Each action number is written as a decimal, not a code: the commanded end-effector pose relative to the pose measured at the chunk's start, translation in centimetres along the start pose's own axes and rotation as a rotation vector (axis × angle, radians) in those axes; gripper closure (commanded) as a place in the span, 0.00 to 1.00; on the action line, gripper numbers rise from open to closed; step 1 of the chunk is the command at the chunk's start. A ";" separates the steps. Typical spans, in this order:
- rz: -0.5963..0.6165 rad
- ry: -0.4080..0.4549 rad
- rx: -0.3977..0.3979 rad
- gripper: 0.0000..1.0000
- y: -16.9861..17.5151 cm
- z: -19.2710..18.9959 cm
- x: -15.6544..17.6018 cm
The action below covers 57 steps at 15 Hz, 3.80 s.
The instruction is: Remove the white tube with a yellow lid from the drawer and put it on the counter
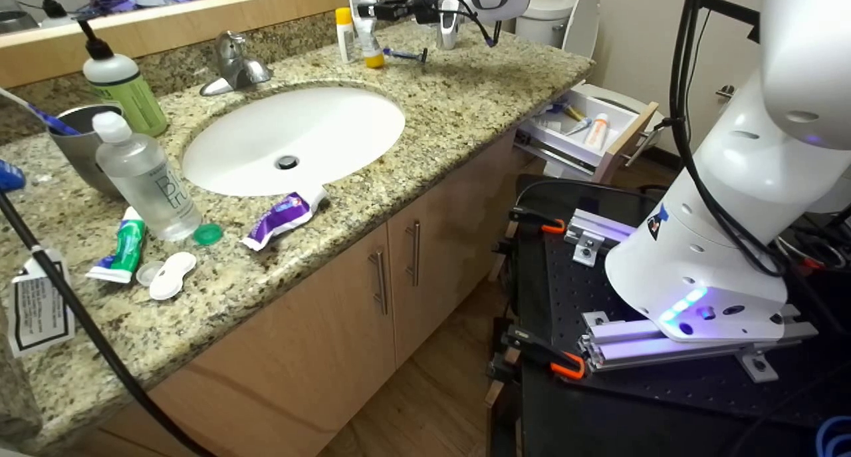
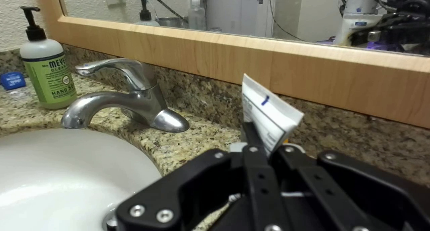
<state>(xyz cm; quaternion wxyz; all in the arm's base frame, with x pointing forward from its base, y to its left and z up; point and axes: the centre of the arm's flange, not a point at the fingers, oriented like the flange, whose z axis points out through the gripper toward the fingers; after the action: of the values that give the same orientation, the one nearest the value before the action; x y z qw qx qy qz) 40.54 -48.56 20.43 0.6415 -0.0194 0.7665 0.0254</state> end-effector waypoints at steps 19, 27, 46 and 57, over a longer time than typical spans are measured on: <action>0.002 0.016 -0.003 0.46 -0.5 -0.1 -0.4; -0.003 0.124 -0.012 0.00 -0.1 -1.4 -4.8; -0.500 0.829 -0.211 0.00 -3.7 -19.1 -27.3; -0.771 1.215 -0.074 0.00 -0.9 -12.3 -18.4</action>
<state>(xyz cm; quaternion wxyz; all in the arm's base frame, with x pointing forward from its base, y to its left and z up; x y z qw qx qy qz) 30.70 -54.27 46.75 0.1198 -0.2755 0.9316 -0.2048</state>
